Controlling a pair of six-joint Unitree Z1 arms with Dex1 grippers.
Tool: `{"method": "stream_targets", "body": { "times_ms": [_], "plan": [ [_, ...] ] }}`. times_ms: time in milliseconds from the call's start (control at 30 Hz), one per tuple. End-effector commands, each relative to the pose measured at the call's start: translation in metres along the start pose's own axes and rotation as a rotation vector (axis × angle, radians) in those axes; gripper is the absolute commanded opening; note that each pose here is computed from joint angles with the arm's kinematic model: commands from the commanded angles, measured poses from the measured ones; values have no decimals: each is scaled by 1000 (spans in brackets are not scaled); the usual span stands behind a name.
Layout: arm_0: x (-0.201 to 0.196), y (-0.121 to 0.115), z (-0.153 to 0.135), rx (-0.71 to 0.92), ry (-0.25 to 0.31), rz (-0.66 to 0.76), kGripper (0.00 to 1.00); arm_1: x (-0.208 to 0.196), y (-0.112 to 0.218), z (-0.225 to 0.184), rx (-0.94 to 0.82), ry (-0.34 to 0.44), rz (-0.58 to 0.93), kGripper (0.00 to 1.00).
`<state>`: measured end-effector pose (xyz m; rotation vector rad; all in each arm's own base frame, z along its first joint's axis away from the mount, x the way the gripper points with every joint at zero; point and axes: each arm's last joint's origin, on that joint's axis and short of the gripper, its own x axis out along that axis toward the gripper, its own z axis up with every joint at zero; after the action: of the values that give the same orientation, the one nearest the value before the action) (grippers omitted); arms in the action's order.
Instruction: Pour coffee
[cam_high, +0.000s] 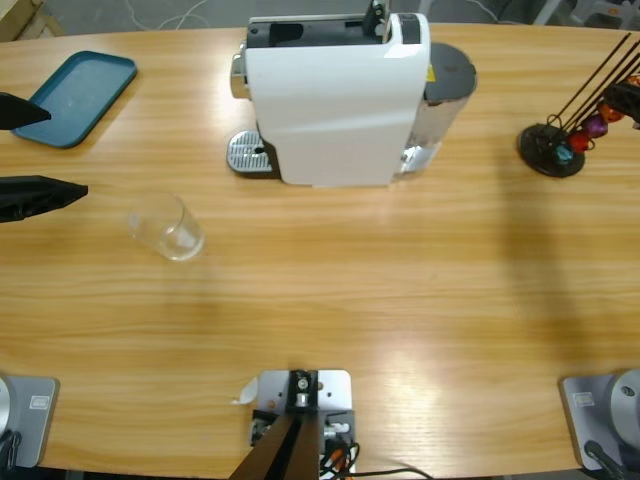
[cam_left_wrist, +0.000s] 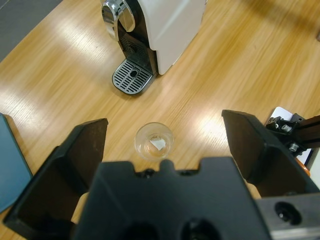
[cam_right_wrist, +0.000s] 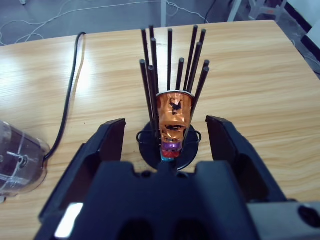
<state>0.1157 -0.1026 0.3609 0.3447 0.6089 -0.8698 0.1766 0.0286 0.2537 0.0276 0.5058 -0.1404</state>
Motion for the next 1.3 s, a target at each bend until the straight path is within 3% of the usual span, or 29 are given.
{"method": "stream_targets", "body": {
  "times_ms": [33,200,267,767,833,933,1000,1300],
  "plan": [
    [7,1,-13,-30,57,10,987,10,-4,-12,-15,55,-24,628],
    [8,1,-13,-35,59,10,987,14,-4,-12,-16,56,-31,617],
    [7,1,-14,-37,59,10,987,17,-4,-12,-18,57,-35,511],
    [7,0,-16,-49,61,7,987,24,-7,-11,-17,59,-57,503],
    [7,0,-16,-49,61,7,987,24,-7,-11,-17,61,-59,375],
    [7,0,-16,-50,59,7,987,25,-7,-11,-18,64,-61,370],
    [6,0,-16,-50,58,8,987,25,-7,-11,-19,62,-61,260],
    [7,0,-16,-53,60,7,987,23,-8,-9,-26,46,-61,260]
  ]
}}
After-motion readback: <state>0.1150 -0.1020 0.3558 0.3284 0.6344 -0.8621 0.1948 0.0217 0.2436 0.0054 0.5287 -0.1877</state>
